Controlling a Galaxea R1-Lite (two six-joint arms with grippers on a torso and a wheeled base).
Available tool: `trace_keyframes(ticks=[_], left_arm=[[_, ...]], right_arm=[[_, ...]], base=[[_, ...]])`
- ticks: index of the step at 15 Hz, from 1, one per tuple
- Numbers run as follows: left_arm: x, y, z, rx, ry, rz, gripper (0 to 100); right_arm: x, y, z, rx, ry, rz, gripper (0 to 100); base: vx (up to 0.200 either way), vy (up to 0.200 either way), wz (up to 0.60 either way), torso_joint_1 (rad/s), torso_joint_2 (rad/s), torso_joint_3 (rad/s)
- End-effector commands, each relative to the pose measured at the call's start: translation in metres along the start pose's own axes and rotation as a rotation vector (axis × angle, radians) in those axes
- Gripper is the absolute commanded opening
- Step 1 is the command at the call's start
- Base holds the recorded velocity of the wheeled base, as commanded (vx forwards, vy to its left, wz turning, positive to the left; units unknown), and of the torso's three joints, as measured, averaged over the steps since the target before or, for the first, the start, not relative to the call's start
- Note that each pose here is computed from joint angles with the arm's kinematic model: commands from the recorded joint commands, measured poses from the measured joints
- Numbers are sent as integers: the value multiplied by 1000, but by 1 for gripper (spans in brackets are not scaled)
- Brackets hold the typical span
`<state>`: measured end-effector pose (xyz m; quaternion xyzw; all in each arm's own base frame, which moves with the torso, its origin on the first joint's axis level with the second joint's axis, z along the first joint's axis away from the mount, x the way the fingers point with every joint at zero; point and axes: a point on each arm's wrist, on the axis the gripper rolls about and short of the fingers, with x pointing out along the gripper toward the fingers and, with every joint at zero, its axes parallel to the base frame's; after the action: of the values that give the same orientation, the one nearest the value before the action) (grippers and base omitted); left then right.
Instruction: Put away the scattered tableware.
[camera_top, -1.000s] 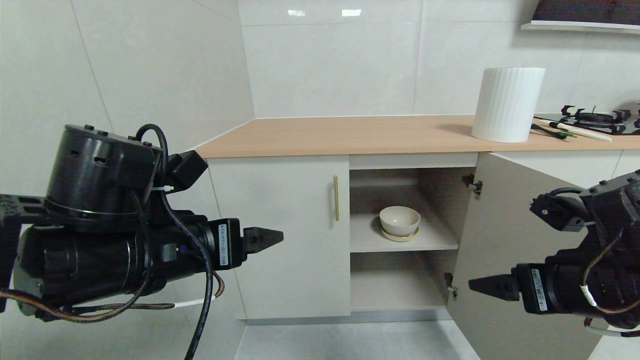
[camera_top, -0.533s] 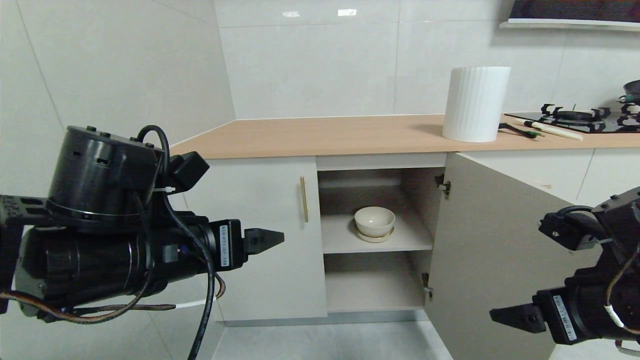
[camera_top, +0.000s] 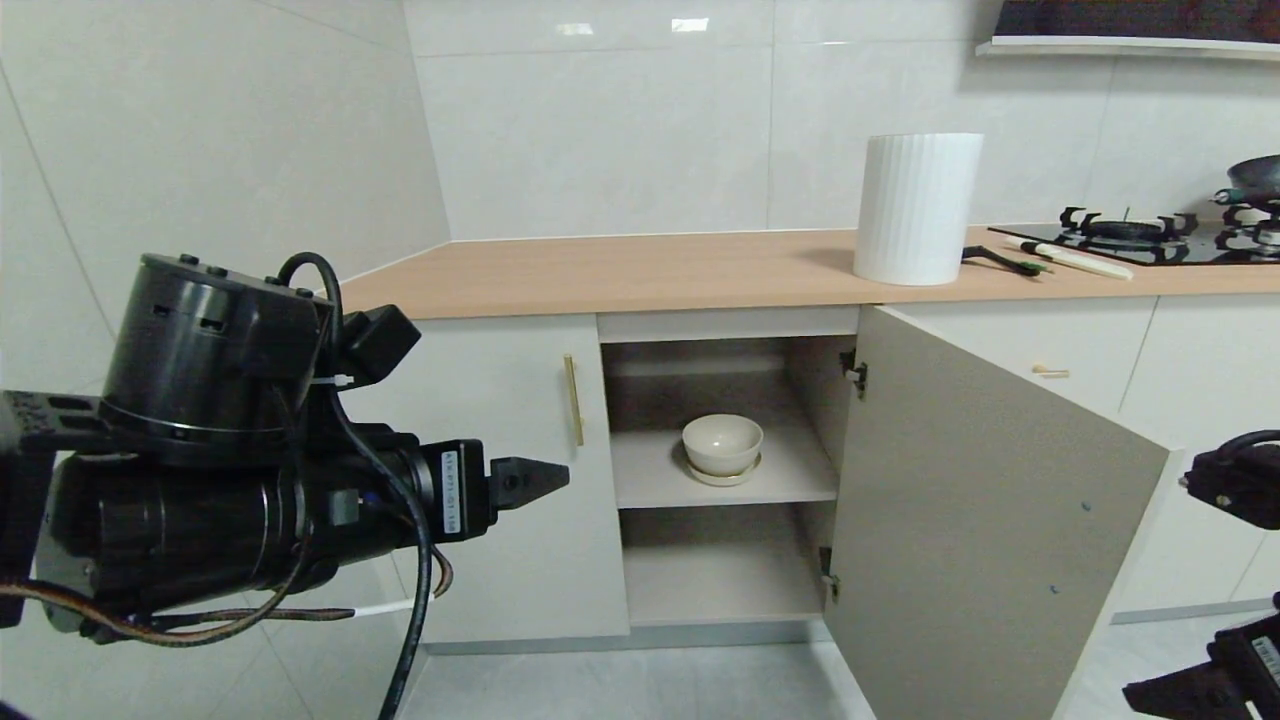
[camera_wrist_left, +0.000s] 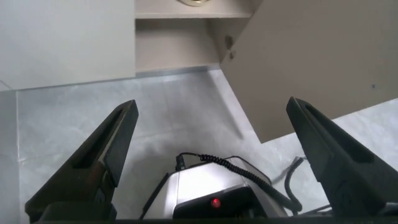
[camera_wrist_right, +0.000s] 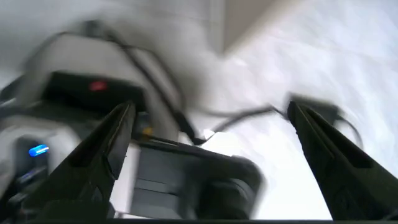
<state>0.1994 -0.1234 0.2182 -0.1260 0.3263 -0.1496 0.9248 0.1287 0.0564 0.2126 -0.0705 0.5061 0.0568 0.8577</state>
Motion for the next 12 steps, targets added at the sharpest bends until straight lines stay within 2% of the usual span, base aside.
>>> trace_keyframes(ticks=[1,5,7,9,12], left_arm=[[1,0,0,-1,2,3,100],[1,0,0,-3,0,3,100],[1,0,0,-4,2,2,100],[0,0,1,-4,-2,0,100],[0,0,1,-4,-2,0,100]], right_arm=[[-6,-12,4,67,-40,-97,100],[-4,-32,9,173,-45,-291,100],[8,-49,17,255,-2,-396,100],[23,-62,31,318,-34,-431,100],[52,-85,47,391,-25,-481,100]], base=[[0,0,0,0,0,0],[0,0,0,0,0,0],[0,0,0,0,0,0],[0,0,0,0,0,0],[0,0,0,0,0,0]])
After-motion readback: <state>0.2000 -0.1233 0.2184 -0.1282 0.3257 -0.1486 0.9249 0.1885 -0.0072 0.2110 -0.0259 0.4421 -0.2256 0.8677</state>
